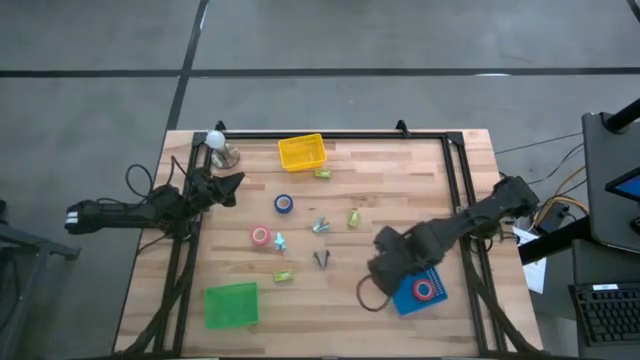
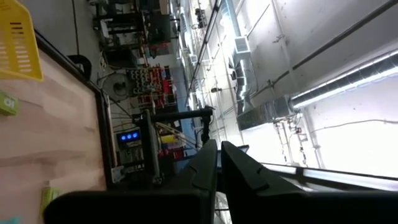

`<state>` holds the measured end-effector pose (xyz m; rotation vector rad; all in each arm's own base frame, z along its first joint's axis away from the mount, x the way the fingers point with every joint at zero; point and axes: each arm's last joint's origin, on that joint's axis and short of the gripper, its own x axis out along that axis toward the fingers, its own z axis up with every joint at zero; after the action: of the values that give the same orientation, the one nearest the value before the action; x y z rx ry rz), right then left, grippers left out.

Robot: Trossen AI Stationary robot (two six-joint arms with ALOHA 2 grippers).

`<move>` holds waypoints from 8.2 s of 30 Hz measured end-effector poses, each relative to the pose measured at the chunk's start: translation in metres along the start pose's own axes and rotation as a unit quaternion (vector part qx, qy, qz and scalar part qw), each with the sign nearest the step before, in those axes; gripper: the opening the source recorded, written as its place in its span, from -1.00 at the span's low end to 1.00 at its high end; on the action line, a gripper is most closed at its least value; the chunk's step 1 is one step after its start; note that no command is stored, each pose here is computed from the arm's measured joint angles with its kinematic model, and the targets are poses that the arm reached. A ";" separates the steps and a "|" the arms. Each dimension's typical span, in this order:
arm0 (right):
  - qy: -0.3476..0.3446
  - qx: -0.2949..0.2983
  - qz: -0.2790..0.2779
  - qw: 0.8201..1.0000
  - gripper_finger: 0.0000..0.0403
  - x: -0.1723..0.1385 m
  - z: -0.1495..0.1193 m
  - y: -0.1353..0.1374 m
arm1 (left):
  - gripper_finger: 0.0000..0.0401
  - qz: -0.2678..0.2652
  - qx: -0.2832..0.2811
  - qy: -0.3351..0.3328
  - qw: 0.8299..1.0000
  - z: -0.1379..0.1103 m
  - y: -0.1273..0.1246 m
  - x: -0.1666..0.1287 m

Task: Pick and place Stapler, Stapler remover, tape
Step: Put the orange tape into the blue basket, then put the pink tape into the blue basket

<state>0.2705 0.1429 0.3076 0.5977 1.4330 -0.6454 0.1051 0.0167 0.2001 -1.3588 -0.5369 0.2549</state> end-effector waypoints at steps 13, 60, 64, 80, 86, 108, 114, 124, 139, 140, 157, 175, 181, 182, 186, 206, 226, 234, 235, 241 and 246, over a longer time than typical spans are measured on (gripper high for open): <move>0.051 0.124 0.016 0.991 -0.81 0.066 -0.064 -0.046 | -0.87 0.003 0.014 -0.007 1.000 0.000 0.000 0.000; 0.066 0.116 0.038 0.990 -0.15 0.089 -0.071 -0.055 | -0.86 -0.001 0.039 0.021 0.999 -0.001 0.001 0.000; 0.020 0.124 0.036 0.991 -0.14 0.071 -0.067 -0.053 | -0.76 0.021 0.049 0.068 0.996 -0.005 0.005 0.000; -0.104 0.163 0.049 0.980 -0.18 0.051 -0.042 -0.052 | 0.08 0.315 0.290 0.291 0.856 -0.006 0.004 -0.008; -0.119 0.163 0.050 0.978 -0.22 0.050 -0.040 -0.052 | 0.09 0.338 0.337 0.342 0.809 -0.015 0.004 0.006; -0.136 0.185 0.061 0.971 -0.30 0.048 -0.039 -0.050 | 0.09 0.407 0.379 0.461 0.692 -0.042 0.046 0.030; -0.145 0.189 0.062 0.969 -0.33 0.047 -0.038 -0.050 | 0.05 0.405 0.403 0.482 0.665 -0.049 0.060 0.037; -0.164 0.195 0.104 0.961 -0.31 0.043 -0.035 -0.043 | -0.51 0.400 0.410 0.504 0.646 -0.052 0.067 0.039; -0.353 0.199 0.381 0.831 -0.24 0.002 0.004 0.006 | -0.68 0.233 0.388 0.431 0.781 -0.055 -0.020 0.084; -0.360 0.204 0.390 0.823 -0.20 -0.001 0.009 0.006 | -0.70 0.210 0.386 0.421 0.794 -0.055 -0.031 0.089; -0.391 0.263 0.532 0.703 0.62 -0.020 0.066 0.007 | -0.70 0.024 0.372 0.327 0.868 -0.048 -0.132 0.118; -0.422 0.257 0.633 0.595 0.66 0.006 0.126 0.026 | -0.74 -0.040 0.311 0.306 0.899 -0.055 -0.143 0.126; -0.449 0.239 0.652 0.562 0.63 0.004 0.132 0.027 | -0.74 -0.051 0.308 0.303 0.900 -0.056 -0.146 0.126; -0.456 0.236 0.654 0.555 0.62 0.002 0.133 0.026 | -0.74 -0.050 0.308 0.304 0.900 -0.056 -0.146 0.126; -0.464 0.227 0.659 0.546 0.59 -0.005 0.133 0.022 | -0.73 -0.056 0.308 0.300 0.901 -0.056 -0.147 0.126; -0.453 0.204 0.646 0.580 0.66 -0.026 0.142 0.031 | -0.75 -0.060 0.297 0.296 0.906 -0.055 -0.149 0.126; -0.461 0.193 0.625 0.599 0.39 -0.027 0.145 0.032 | -0.55 -0.059 0.298 0.294 0.906 -0.056 -0.149 0.127; -0.458 0.184 0.632 0.597 0.35 -0.030 0.143 0.032 | -0.32 -0.065 0.290 0.290 0.910 -0.052 -0.154 0.122; -0.458 0.179 0.635 0.596 0.36 -0.031 0.142 0.031 | -0.29 -0.068 0.295 0.289 0.908 -0.050 -0.155 0.120; -0.445 0.145 0.656 0.592 0.38 -0.044 0.136 0.026 | -0.16 -0.090 0.321 0.286 0.898 -0.039 -0.166 0.104; -0.378 0.107 0.674 0.626 0.36 -0.048 0.129 0.023 | -0.16 -0.115 0.322 0.276 0.898 -0.027 -0.179 0.088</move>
<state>0.3756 0.0688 0.3622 1.1853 -0.1359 0.2175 0.1701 -0.0020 0.3894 -0.6563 -0.1026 -0.1480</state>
